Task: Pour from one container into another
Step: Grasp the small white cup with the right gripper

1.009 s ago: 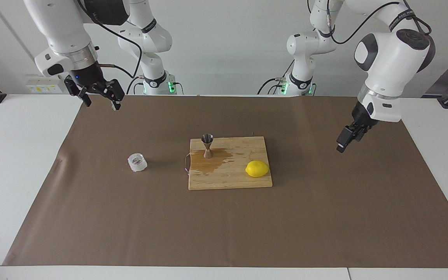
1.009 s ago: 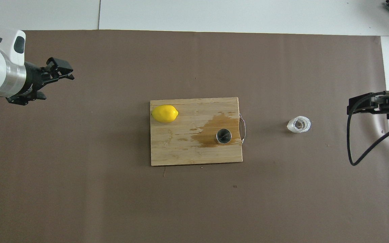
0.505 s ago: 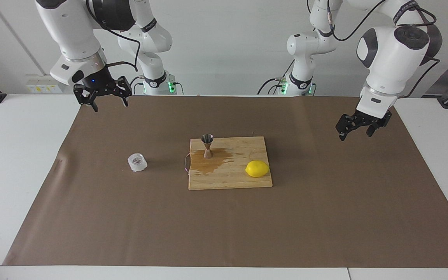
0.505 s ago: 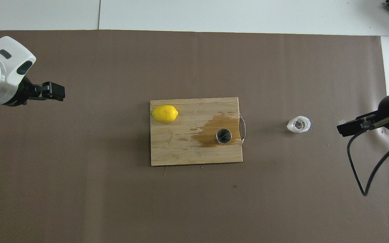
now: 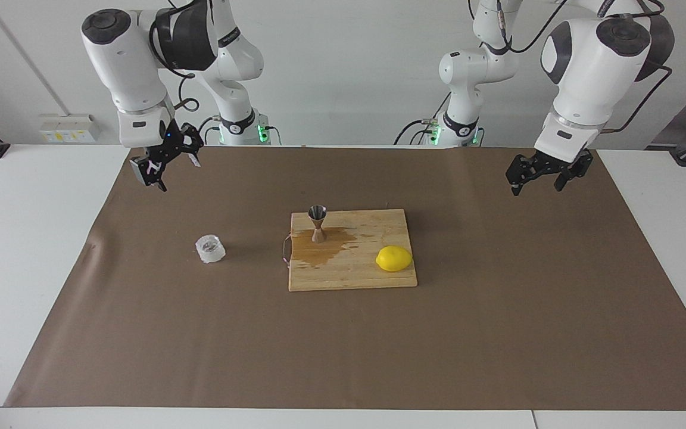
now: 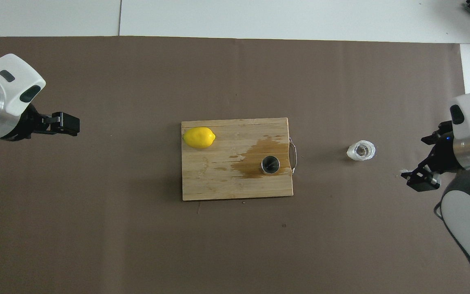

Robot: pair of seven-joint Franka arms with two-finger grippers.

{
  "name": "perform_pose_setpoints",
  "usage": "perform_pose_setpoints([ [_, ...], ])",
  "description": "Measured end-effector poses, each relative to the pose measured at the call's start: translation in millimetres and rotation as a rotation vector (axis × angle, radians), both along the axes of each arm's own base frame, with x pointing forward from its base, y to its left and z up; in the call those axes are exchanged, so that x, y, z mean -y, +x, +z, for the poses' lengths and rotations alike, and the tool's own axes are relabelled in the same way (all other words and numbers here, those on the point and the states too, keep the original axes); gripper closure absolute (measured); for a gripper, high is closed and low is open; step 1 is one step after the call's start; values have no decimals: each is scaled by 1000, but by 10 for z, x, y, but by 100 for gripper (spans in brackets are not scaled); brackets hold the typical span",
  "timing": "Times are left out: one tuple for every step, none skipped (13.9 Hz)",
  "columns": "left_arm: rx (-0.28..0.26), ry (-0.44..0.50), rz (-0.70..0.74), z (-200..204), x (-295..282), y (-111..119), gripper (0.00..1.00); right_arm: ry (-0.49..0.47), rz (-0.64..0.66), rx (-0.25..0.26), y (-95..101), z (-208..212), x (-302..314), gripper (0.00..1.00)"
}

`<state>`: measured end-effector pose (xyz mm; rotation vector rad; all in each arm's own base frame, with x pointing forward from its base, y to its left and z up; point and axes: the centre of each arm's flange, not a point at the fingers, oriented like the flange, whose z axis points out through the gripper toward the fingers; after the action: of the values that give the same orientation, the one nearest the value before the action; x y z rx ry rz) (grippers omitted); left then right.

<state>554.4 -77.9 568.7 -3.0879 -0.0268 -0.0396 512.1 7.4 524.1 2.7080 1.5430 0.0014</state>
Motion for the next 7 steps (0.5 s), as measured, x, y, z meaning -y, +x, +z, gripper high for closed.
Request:
perform_pose_setpoints([
  [-4,-17,9,-3,-18,1,0,9,72,10,29,-138,-10,0],
  [-8,-26,13,-5,-26,-1,0,19,137,20,67,-276,-24,0],
  [-11,-32,18,-6,-47,-2,0,30,198,22,103,-417,-36,0],
  [-13,-35,26,-1,-108,1,0,39,263,15,136,-566,-44,0],
  [-15,-38,25,13,-173,2,0,50,327,9,164,-699,-49,0],
  [-21,-39,11,38,-239,-5,0,68,400,13,203,-843,-49,0],
  [-25,-41,-11,90,-286,-17,0,89,471,28,249,-991,-42,0],
])
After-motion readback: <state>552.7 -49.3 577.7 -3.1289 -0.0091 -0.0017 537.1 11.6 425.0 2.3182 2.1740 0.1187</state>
